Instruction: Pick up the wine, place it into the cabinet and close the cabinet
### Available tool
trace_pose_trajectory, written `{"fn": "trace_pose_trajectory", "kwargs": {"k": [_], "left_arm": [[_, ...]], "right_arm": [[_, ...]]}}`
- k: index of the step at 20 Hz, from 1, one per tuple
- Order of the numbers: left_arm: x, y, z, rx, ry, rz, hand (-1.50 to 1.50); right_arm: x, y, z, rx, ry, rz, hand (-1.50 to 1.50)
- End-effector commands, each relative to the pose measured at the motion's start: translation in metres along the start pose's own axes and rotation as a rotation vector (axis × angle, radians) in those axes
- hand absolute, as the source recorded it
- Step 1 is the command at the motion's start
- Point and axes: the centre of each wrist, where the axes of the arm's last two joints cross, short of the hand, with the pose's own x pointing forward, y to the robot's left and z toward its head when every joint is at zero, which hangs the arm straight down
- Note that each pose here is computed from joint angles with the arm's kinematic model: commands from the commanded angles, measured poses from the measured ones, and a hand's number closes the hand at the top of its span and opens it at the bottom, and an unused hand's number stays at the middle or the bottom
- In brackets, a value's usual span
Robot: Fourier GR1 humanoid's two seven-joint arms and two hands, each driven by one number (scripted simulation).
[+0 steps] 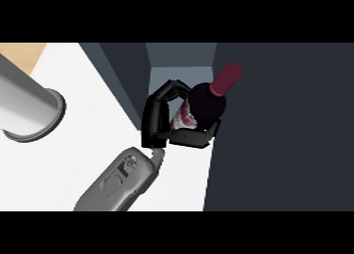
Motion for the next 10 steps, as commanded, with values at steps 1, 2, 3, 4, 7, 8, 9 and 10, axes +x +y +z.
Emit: {"fn": "trace_pose_trajectory", "kwargs": {"k": [1,2,3,4,7,8,9,10], "left_arm": [[-0.015,0.003,0.002,0.013,-0.014,-0.049,1.50],[-0.020,0.013,-0.008,0.024,-0.024,-0.049,1.50],[-0.011,0.017,-0.010,0.023,-0.025,-0.035,1.50],[-0.003,0.005,-0.014,0.046,-0.040,-0.035,1.50],[-0.034,0.023,-0.008,0.067,-0.013,-0.026,1.50],[-0.035,0.032,-0.020,0.064,-0.016,-0.032,1.50],[-0.024,0.018,-0.028,0.063,-0.021,-0.019,1.50],[-0.042,0.042,-0.015,0.074,-0.007,-0.019,1.50]], "right_arm": [[0.017,0.003,0.025,0.024,-0.054,-0.037,-1.50],[0.030,0.009,0.026,0.051,-0.038,-0.047,-1.50],[0.023,-0.004,0.026,0.022,-0.051,-0.030,-1.50],[0.022,0.003,0.020,0.025,-0.033,-0.051,-1.50],[0.018,0.001,0.012,0.015,-0.055,-0.038,-1.50],[0.023,0.009,0.015,0.018,-0.062,-0.049,-1.50],[0.007,-0.002,0.011,0.032,-0.050,-0.038,-1.50],[0.024,-0.003,0.010,0.027,-0.055,-0.030,-1.50]]}}
